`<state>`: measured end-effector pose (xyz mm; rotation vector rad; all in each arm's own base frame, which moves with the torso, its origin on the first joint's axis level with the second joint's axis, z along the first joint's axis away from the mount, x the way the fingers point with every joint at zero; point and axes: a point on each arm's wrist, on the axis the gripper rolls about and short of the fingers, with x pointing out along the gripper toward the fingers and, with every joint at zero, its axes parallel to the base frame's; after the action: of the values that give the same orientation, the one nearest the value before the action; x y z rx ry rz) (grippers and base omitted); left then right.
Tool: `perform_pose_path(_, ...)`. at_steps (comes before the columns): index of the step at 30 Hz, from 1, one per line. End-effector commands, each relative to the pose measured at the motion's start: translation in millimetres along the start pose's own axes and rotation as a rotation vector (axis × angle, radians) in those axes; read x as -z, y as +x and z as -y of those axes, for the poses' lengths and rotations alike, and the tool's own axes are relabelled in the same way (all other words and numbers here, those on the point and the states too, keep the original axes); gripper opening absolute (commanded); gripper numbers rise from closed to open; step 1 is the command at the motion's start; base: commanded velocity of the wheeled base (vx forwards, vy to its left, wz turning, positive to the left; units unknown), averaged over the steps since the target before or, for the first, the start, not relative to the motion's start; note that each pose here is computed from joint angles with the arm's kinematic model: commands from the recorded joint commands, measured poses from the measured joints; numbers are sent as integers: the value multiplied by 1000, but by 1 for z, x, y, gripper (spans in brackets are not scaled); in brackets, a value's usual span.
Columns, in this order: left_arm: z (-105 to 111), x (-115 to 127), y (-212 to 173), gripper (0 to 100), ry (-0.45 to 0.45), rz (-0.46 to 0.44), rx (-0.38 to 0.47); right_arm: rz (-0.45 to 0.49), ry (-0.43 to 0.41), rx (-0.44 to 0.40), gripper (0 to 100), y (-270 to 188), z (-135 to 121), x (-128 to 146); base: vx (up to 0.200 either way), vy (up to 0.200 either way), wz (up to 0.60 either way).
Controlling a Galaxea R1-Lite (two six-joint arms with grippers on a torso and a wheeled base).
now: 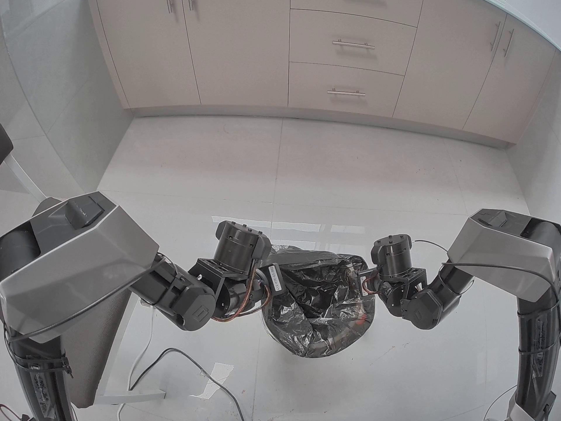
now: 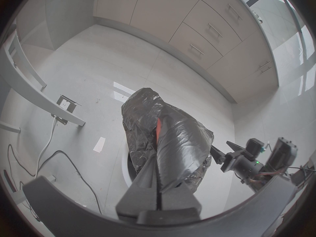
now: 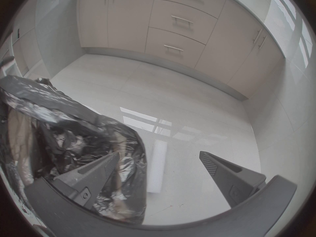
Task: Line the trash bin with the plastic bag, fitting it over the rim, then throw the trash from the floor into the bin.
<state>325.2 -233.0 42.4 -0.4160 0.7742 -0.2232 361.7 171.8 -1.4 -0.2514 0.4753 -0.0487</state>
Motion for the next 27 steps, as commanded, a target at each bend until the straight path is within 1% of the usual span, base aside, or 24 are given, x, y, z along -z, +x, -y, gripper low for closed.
perform_pose_path(1,-6,5,0,0,8,-15,-22,41,8,-30,100,-24,-2,-15,0,0,0)
perform_pose_path(3,-8,4,2,0,9,-14,-29,44,12,-33,100,-26,-3,-16,0,0,0)
perform_pose_path(6,-17,-1,9,0,7,-9,-50,48,19,-41,100,-25,-4,-15,0,0,0)
perform_pose_path(10,-25,1,20,0,64,-20,-74,75,27,-43,100,-18,-8,-8,0,0,0)
perform_pose_path(12,-25,1,20,0,65,-21,-74,76,28,-43,100,-18,-8,-8,0,0,0)
perform_pose_path(13,-24,-6,27,0,81,-3,-69,93,26,-47,100,-17,-9,-5,0,0,0)
perform_pose_path(14,-25,-8,29,0,80,1,-70,91,22,-51,100,-17,-9,-4,0,0,0)
perform_pose_path(20,-29,-12,39,0,108,5,-80,92,9,-77,100,-20,-15,-2,0,0,0)
perform_pose_path(24,-33,-22,44,0,102,27,-85,114,7,-137,100,-29,-24,-7,0,0,0)
perform_pose_path(27,-35,-27,44,0,94,33,-90,128,0,-160,100,-30,-30,-10,0,0,0)
